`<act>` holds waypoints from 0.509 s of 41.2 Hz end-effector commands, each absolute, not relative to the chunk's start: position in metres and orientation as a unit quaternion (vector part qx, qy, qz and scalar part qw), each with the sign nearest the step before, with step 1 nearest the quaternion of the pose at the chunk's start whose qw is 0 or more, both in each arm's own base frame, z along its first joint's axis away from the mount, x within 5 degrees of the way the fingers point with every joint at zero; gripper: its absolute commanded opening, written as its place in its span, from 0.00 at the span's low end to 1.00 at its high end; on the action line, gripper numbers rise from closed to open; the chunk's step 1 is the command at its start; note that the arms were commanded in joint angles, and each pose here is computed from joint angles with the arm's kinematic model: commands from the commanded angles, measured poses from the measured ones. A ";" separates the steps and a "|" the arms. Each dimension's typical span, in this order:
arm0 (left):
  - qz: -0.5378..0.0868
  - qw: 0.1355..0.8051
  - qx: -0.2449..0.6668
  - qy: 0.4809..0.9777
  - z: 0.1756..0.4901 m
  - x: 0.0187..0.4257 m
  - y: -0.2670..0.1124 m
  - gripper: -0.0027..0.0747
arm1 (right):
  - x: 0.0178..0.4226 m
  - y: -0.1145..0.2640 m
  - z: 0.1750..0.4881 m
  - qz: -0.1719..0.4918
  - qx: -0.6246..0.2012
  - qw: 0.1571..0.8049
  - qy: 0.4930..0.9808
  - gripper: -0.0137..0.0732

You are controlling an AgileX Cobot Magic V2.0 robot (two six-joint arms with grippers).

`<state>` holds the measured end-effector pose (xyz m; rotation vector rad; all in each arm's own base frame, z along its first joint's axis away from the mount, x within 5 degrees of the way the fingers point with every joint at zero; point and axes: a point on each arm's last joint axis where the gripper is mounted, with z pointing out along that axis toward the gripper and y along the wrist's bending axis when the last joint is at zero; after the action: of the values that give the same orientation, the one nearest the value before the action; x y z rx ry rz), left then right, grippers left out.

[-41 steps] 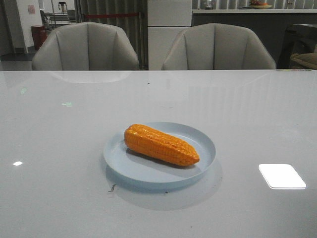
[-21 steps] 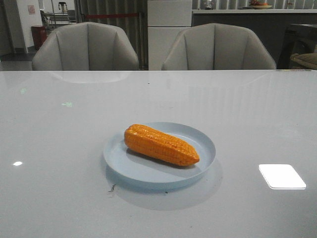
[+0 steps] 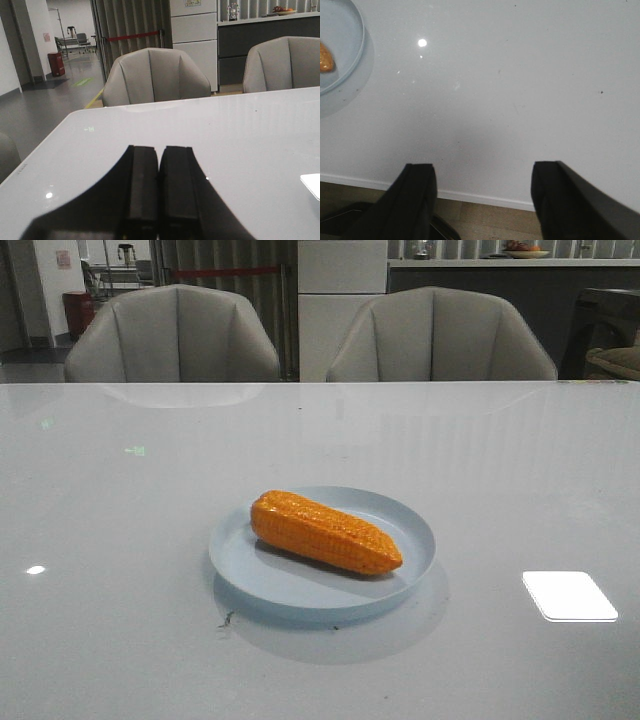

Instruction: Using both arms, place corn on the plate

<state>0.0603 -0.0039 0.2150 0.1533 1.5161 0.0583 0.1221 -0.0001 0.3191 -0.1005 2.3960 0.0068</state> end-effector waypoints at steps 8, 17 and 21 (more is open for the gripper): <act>0.017 0.738 0.058 0.672 0.202 0.056 -0.004 0.15 | 0.125 0.000 0.331 0.002 -0.034 0.403 0.915 0.75; 0.008 0.736 0.049 0.675 0.201 0.056 -0.004 0.15 | 0.125 0.000 0.331 0.002 -0.034 0.402 0.915 0.75; 0.008 0.736 0.049 0.675 0.201 0.056 -0.004 0.15 | 0.125 0.000 0.331 0.002 -0.034 0.402 0.915 0.75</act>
<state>0.0562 -0.0038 0.2064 0.1350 1.5340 0.0350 0.1221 0.0000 0.3191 -0.1003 2.3960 0.0077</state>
